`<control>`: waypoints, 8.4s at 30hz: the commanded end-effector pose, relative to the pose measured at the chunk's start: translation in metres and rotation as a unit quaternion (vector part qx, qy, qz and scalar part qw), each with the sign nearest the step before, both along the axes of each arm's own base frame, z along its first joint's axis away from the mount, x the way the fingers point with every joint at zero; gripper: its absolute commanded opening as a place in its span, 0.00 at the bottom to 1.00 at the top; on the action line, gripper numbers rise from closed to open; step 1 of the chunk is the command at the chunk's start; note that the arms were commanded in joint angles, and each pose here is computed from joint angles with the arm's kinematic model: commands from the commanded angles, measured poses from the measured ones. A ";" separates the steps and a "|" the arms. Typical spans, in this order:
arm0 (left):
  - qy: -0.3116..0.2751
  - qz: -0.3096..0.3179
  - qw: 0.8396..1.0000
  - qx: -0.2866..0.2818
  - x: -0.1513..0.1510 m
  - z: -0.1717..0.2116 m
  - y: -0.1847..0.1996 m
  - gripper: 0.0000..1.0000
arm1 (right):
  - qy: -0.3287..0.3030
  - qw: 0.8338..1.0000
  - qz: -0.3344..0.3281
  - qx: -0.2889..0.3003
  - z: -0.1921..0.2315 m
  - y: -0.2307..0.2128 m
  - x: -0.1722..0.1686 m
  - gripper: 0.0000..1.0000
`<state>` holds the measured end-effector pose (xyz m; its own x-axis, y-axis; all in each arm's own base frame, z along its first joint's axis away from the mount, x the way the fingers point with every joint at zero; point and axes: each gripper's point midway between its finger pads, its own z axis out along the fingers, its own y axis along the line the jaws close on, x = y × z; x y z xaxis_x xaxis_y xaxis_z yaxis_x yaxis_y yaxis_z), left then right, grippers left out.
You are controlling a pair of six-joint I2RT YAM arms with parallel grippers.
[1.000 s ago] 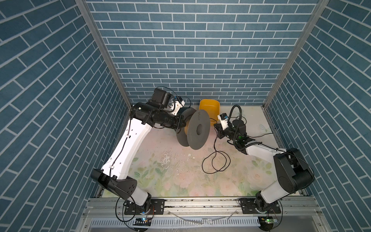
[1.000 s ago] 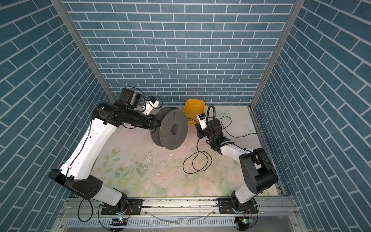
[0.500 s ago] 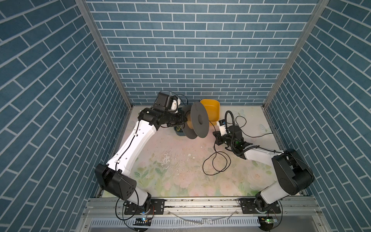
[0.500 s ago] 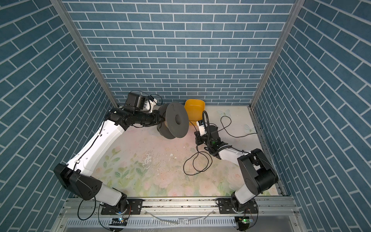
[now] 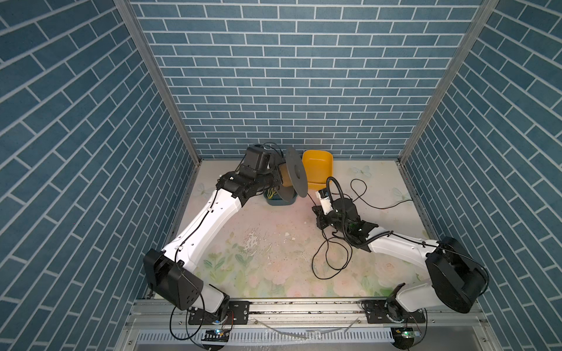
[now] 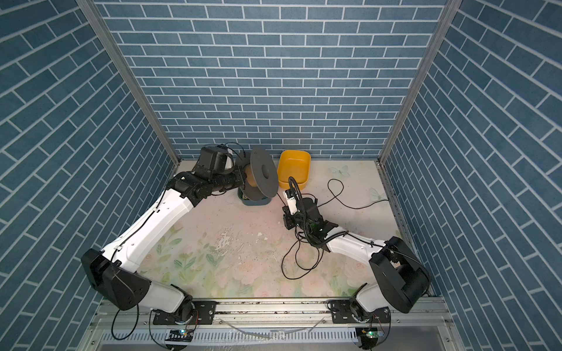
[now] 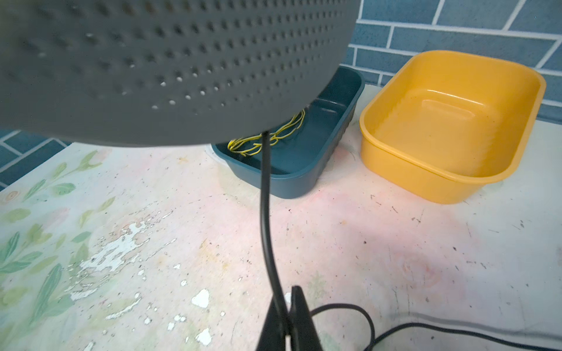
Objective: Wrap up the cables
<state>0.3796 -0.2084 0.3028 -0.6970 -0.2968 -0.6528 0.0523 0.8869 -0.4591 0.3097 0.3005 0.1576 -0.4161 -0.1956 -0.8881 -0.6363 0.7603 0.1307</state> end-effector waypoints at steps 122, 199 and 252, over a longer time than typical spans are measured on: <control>0.075 -0.251 0.941 0.215 -0.073 0.010 -0.002 0.00 | 0.075 0.994 0.026 0.077 0.069 0.000 0.066 0.56; -0.099 -0.005 0.994 -0.043 -0.040 0.094 0.145 0.00 | 0.284 0.863 -0.281 0.310 0.005 -0.175 0.073 0.00; -0.062 -0.086 0.993 0.047 -0.057 0.080 0.061 0.00 | 0.232 0.896 -0.291 0.241 0.006 -0.244 0.031 0.70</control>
<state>0.3147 -0.1328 0.3573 -0.7054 -0.0769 -0.7046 0.2133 0.9250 -0.3144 0.3404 0.0370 0.1522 -0.6597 0.6036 -0.4476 0.1846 0.7076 0.6821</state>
